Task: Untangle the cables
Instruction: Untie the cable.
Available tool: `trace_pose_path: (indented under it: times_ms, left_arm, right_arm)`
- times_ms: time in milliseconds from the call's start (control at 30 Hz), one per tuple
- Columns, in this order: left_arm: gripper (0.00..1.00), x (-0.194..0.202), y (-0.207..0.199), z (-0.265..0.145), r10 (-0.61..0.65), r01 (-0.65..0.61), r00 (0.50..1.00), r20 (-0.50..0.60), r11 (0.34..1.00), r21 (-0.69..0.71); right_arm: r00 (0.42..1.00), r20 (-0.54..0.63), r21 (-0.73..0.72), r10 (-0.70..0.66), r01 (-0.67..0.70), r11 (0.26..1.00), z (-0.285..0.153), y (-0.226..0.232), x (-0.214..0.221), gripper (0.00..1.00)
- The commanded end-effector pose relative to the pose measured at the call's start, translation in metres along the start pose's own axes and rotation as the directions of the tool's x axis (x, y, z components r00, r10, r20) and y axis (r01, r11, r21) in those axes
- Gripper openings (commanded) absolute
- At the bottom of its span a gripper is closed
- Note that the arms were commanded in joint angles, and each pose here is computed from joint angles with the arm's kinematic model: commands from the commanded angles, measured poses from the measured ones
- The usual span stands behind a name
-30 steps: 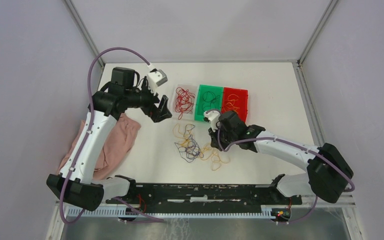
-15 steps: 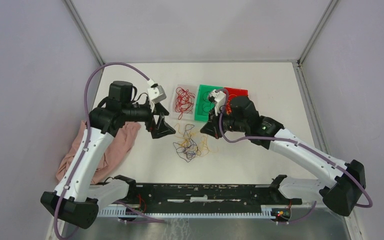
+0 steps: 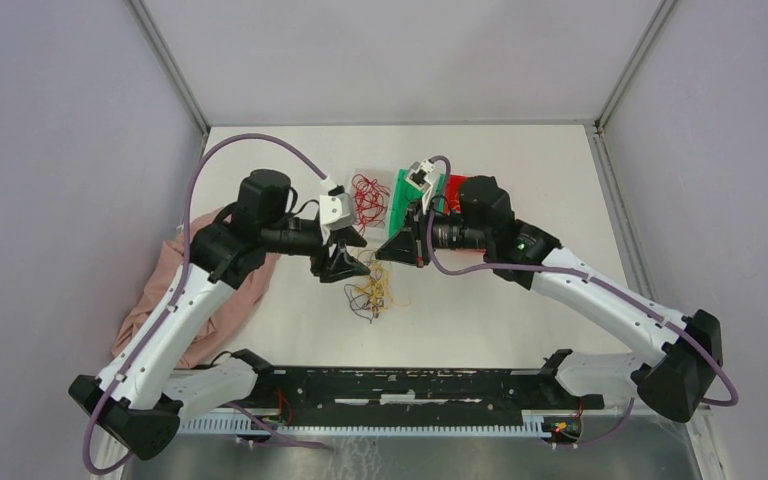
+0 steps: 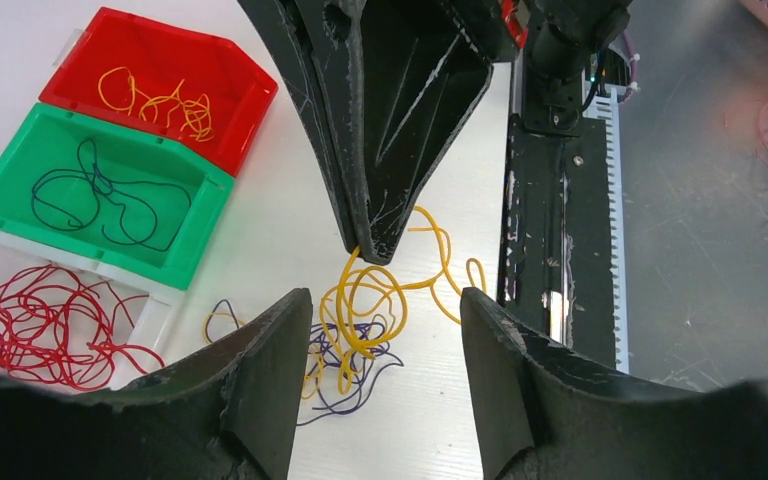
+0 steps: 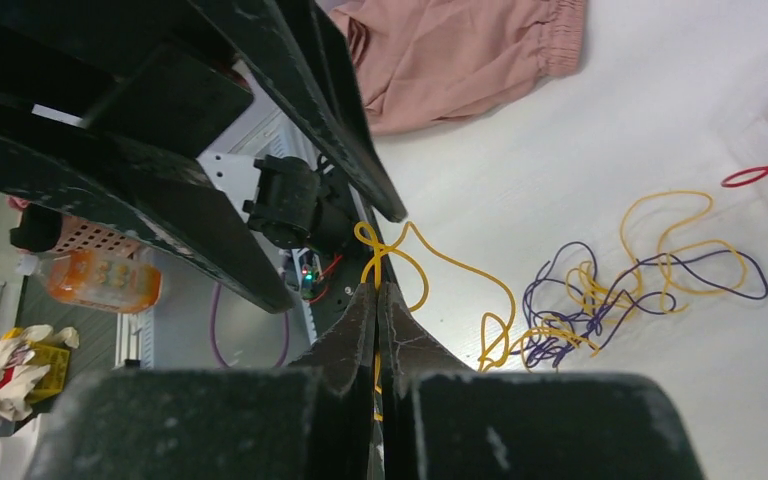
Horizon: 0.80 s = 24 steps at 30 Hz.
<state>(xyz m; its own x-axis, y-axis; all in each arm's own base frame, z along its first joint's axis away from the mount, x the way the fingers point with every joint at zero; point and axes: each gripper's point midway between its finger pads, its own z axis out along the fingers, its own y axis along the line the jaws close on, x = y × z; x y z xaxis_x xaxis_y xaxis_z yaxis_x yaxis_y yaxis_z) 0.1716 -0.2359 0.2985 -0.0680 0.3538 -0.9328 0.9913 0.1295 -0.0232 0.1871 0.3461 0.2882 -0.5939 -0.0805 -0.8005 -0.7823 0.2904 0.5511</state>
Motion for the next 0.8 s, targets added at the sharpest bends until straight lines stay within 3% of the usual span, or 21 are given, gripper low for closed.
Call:
trace_pose_path:
  times_ms: [0,133,300,467,567,767]
  left_arm:
    - [0.63,-0.002,0.009,0.006,0.085,-0.085,0.996,0.0,0.996,-0.024]
    - [0.58,0.004,0.016,0.007,0.115,-0.117,0.993,-0.03,0.992,-0.056]
    - [0.31,0.007,0.02,0.008,0.125,-0.128,0.991,-0.036,0.989,-0.072]
    - [0.17,-0.001,0.016,0.007,0.111,-0.111,0.994,0.001,0.992,-0.068]
    - [0.11,-0.008,0.01,0.004,0.103,-0.101,0.994,0.03,0.993,-0.061]
    - [0.04,-0.017,0.01,-0.002,0.12,-0.113,0.991,0.066,0.989,-0.099]
  right_arm:
    - [0.996,0.072,-0.125,-0.051,0.06,0.99,-0.004,0.036,-0.033,0.0]
    - [0.997,0.061,-0.146,-0.054,0.063,0.987,-0.003,0.039,-0.032,0.0]
    - [0.998,0.049,-0.182,-0.047,0.055,0.982,-0.003,0.045,-0.03,0.0]
    - [0.998,0.04,-0.188,-0.039,0.046,0.981,-0.001,0.045,-0.027,0.01]
    - [0.999,0.043,-0.216,-0.031,0.04,0.976,-0.002,0.05,-0.028,0.05]
    - [0.997,0.057,-0.318,0.046,-0.025,0.948,-0.004,0.069,-0.035,0.26]
